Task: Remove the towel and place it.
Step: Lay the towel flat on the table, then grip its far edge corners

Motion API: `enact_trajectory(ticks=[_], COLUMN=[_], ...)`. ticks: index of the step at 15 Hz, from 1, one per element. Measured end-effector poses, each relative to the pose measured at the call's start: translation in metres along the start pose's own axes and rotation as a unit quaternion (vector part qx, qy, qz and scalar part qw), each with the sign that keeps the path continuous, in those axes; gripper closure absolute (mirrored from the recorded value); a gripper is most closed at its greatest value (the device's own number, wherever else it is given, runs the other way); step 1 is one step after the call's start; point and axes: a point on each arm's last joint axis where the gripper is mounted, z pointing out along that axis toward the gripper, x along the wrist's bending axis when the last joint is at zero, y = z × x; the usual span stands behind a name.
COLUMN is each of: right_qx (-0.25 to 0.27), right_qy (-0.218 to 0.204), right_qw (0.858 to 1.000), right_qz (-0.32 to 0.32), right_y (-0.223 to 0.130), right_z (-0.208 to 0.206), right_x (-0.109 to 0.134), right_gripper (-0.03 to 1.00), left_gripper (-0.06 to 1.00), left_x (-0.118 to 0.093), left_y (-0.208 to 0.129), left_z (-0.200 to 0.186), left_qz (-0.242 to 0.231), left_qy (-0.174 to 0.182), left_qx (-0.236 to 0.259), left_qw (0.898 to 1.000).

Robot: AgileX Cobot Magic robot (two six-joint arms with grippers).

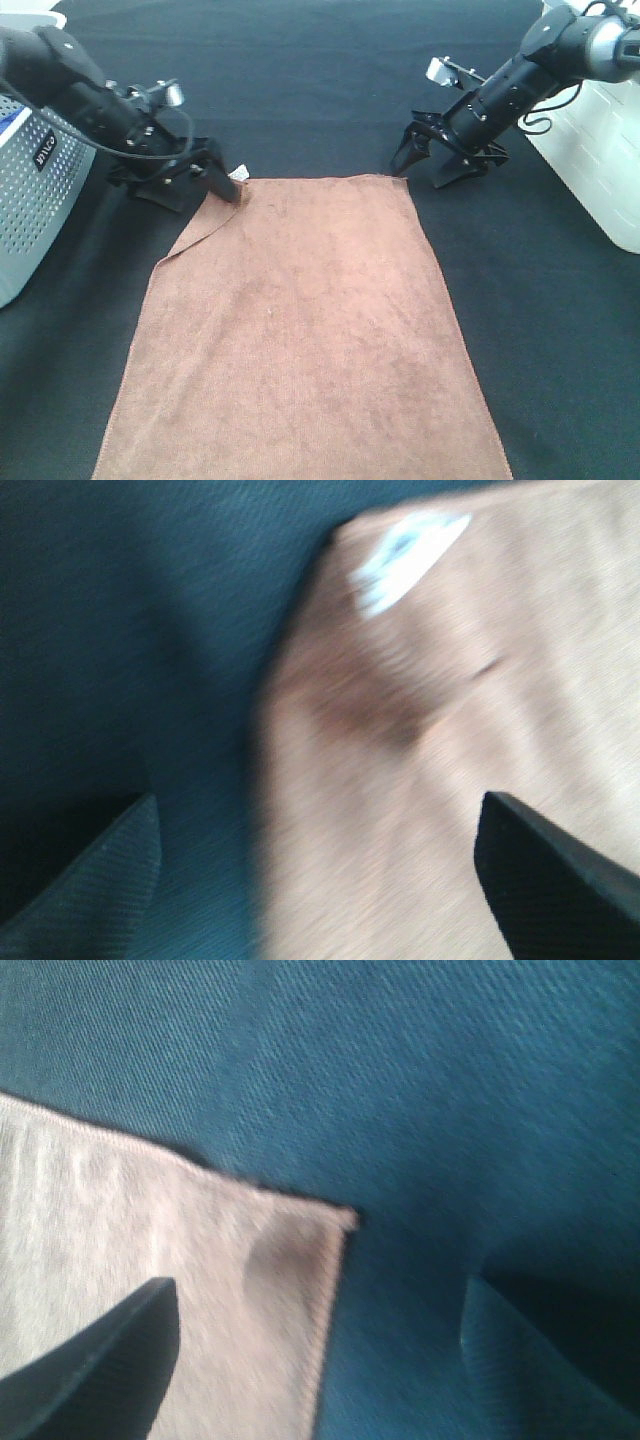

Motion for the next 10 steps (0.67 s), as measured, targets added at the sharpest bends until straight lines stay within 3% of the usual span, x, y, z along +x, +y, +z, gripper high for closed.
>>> enact_trajectory(ticks=[5, 10], right_qx=[-0.003, -0.003], right_qy=[-0.013, -0.015], right_qw=[0.999, 0.999], right_qz=[-0.035, -0.033], right_y=[0.001, 0.001], right_z=[0.012, 0.012], right_x=[0.025, 0.025], right_gripper=[0.22, 0.22], left_gripper=[0.15, 0.19], left_x=[-0.032, -0.033], left_y=[0.002, 0.01], left_z=[0.019, 0.024], left_qz=[0.013, -0.029], left_qy=[0.003, 0.023], left_qx=[-0.026, -0.08], left_qw=[1.0, 0.996])
